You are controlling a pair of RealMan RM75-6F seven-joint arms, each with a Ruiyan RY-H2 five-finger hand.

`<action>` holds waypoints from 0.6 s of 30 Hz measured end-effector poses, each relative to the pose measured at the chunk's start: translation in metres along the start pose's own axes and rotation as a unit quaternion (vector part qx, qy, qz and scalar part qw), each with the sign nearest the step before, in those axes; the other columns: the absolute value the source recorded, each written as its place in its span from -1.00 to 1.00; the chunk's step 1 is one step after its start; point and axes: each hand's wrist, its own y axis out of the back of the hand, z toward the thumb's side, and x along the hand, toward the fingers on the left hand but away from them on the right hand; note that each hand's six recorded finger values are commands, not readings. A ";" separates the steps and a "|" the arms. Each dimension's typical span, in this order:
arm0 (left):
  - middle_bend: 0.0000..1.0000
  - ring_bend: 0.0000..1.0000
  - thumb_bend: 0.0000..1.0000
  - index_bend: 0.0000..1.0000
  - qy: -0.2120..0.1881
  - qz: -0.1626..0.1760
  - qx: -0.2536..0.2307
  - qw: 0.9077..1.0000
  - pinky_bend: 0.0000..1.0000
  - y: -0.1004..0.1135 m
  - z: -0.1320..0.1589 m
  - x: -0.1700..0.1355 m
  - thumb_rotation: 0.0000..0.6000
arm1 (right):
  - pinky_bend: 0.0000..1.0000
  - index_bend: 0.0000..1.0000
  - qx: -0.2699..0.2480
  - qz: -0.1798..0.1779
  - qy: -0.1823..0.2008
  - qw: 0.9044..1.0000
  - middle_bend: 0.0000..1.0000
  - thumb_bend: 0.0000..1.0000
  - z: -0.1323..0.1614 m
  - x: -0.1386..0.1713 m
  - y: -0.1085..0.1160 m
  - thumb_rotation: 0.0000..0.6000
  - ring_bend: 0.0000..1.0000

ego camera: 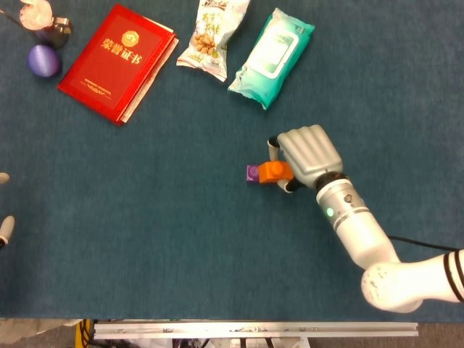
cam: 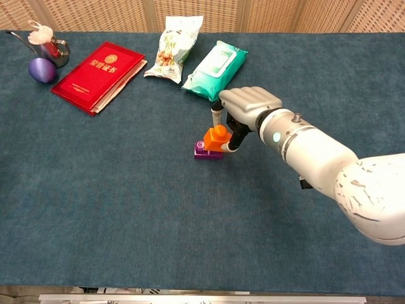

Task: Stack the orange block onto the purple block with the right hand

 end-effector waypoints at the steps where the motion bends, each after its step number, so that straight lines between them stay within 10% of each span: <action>1: -0.47 -0.60 -0.42 -0.43 0.000 0.000 0.000 1.000 -0.80 0.000 0.000 0.000 1.00 | 1.00 0.29 -0.001 0.001 -0.002 1.000 0.81 -0.59 0.001 0.000 -0.001 1.00 0.85; 18: -0.47 -0.60 -0.42 -0.43 0.007 0.002 -0.004 1.000 -0.80 -0.001 -0.007 -0.003 1.00 | 1.00 0.29 0.050 0.017 -0.007 0.999 0.81 -0.59 0.024 -0.013 0.009 1.00 0.85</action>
